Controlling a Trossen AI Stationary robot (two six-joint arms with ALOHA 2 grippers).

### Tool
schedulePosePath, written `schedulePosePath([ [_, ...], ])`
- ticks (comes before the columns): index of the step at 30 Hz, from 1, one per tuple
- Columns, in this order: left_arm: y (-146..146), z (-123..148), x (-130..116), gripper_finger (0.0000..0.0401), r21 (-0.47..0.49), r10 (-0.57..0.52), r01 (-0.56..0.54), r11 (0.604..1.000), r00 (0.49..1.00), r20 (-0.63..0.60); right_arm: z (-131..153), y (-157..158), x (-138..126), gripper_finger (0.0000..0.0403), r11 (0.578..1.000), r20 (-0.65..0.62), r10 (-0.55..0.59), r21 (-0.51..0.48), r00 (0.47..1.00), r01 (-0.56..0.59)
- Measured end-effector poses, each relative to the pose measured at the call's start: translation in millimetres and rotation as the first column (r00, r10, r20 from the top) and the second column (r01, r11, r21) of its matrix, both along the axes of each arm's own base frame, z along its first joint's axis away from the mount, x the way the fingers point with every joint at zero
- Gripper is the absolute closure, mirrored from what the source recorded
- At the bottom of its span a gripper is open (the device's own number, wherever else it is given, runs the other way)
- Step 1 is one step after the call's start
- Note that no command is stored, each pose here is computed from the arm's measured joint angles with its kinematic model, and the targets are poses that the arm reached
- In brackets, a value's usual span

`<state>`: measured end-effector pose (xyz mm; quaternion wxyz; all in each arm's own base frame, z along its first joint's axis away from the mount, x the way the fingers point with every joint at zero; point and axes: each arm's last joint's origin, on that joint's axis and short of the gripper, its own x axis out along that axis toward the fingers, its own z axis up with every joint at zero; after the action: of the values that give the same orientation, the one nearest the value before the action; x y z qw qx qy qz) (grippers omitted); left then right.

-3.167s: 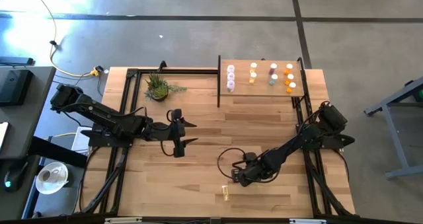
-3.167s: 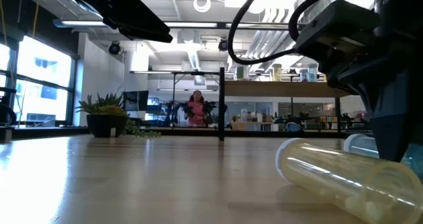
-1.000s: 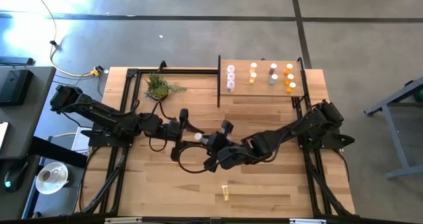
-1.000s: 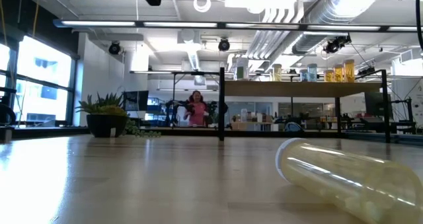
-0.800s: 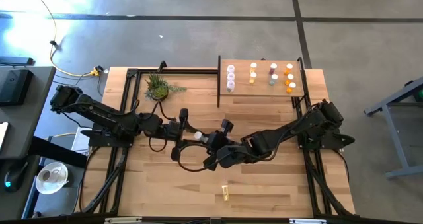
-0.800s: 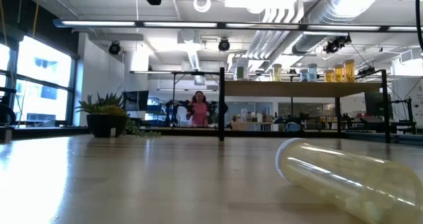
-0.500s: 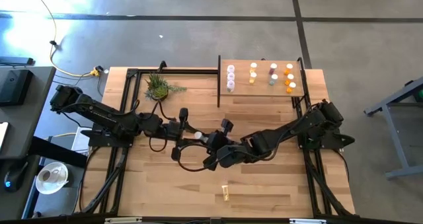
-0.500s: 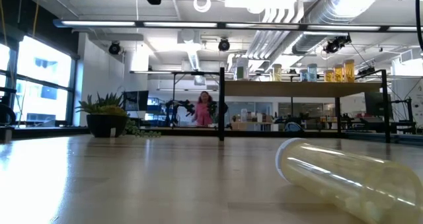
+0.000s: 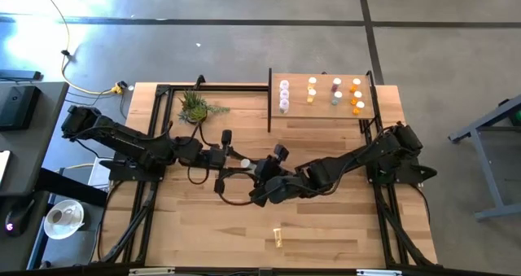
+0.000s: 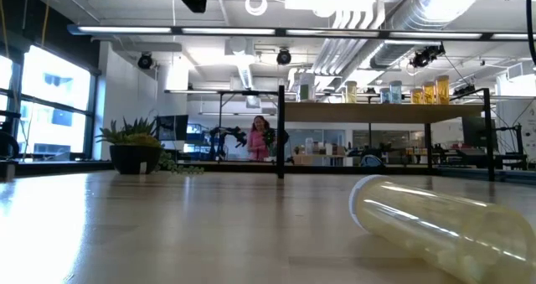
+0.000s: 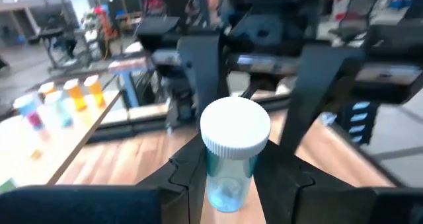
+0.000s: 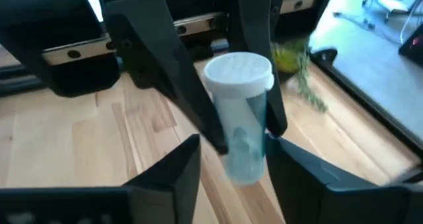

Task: Pick and place medicine bottles onto shelf by color
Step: Put the blue pill bottle aligned with the other blue pill bottles on the shelf

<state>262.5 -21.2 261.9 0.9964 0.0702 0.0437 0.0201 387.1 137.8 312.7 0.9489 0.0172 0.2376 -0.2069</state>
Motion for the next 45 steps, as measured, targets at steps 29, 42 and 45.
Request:
schedulePosePath([
  [29, 46.0, -36.9, -8.6, 0.0302, 0.038, 0.170, -0.168, 0.985, 0.913, -0.371, 4.5, -92.6, 9.9, 0.0214, 0.982, -0.202, 0.190, 0.048, 0.961, -0.184],
  [42, 48.5, -45.7, 9.8, 0.0302, 0.031, 0.174, -0.172, 0.985, 0.938, -0.299, 5.5, -118.0, 14.8, 0.0215, 0.965, -0.177, 0.254, 0.105, 0.951, -0.238],
  [45, 48.9, -46.0, 11.4, 0.0302, 0.031, 0.175, -0.174, 0.984, 0.942, -0.287, 4.6, -117.9, 14.3, 0.0215, 0.965, -0.187, 0.254, 0.108, 0.949, -0.237],
])
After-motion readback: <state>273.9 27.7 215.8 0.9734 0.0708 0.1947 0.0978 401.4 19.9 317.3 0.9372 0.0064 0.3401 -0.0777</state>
